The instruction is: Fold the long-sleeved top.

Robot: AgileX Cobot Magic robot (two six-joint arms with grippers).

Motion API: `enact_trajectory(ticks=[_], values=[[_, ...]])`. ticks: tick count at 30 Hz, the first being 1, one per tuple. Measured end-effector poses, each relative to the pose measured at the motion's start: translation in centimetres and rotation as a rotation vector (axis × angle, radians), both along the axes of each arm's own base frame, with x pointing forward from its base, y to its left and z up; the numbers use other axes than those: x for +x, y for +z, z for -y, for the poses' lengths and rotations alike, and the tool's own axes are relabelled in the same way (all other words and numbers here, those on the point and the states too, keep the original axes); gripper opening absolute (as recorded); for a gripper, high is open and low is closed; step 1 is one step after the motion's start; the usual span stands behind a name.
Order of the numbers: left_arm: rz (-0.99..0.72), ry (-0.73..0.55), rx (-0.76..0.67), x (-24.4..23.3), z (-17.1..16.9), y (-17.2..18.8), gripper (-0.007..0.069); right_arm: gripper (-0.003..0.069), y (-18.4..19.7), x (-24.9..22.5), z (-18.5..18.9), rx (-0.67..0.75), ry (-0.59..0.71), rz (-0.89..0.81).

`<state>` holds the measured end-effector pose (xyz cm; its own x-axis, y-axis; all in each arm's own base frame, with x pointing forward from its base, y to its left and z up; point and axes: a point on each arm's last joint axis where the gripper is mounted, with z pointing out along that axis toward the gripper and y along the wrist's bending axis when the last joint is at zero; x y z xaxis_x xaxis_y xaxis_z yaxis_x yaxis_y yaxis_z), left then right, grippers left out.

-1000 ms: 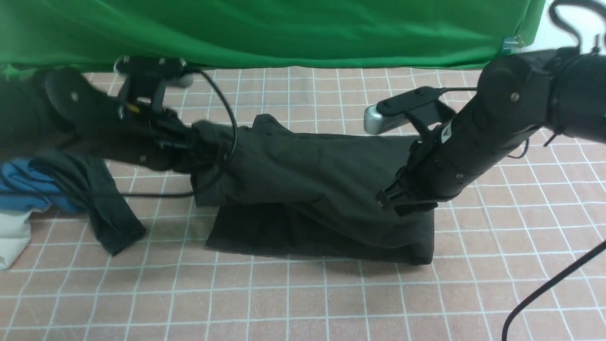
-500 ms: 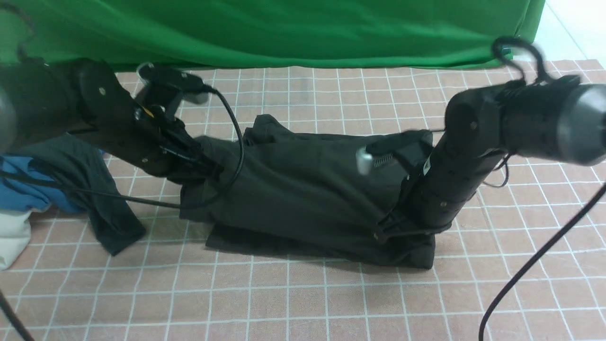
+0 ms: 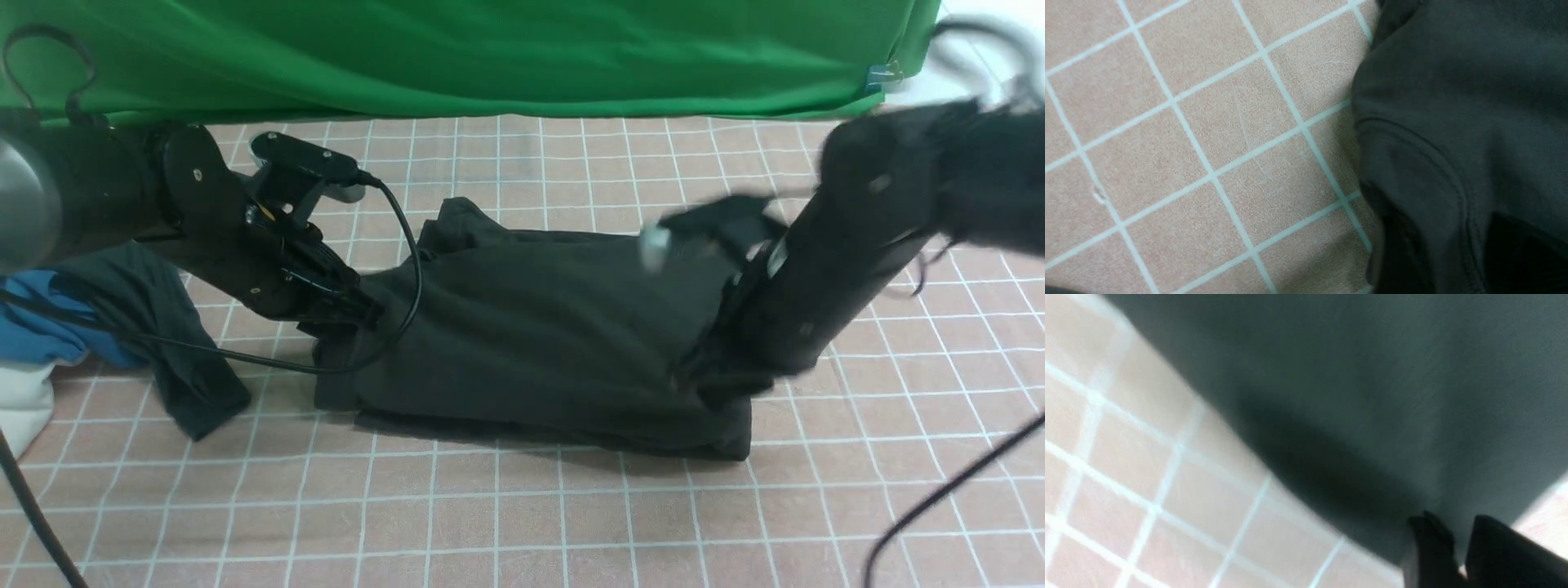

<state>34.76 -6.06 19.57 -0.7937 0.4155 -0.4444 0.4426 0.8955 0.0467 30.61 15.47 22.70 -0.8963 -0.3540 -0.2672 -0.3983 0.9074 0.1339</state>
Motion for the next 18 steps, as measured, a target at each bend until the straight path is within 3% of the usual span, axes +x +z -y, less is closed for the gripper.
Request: enact_trajectory(ticks=[6, 8, 11, 15, 16, 17, 18], values=[[0.026, 0.014, 0.022, -0.4, -0.3, 1.4, 0.0552, 0.0267, 0.7, 3.3, 2.7, 0.072, -0.148, 0.217], [0.067, 0.037, 0.004, -0.9, -0.4, 2.9, 0.0577, 0.0253, -0.2, 4.8, 3.2, 0.085, -0.182, 0.28], [0.131, 0.053, -0.021, -1.7, -0.5, 5.3, 0.0557, 0.0221, -1.8, 6.3, 3.3, 0.088, -0.188, 0.339], [0.248, 0.063, -0.081, -4.5, -0.6, 10.5, 0.0375, 0.0189, -5.5, 8.1, 3.1, 0.064, -0.158, 0.386], [0.296, 0.064, -0.107, -6.0, -0.7, 12.6, 0.0277, 0.0188, -6.8, 8.4, 3.2, 0.055, -0.161, 0.379], [0.312, 0.062, -0.111, -6.4, -0.8, 13.1, 0.0262, 0.0188, -6.9, 8.5, 3.3, 0.054, -0.164, 0.38], [0.361, 0.058, -0.134, -7.9, -0.9, 14.8, 0.0145, 0.0188, -7.9, 8.8, 3.5, 0.046, -0.171, 0.366]])
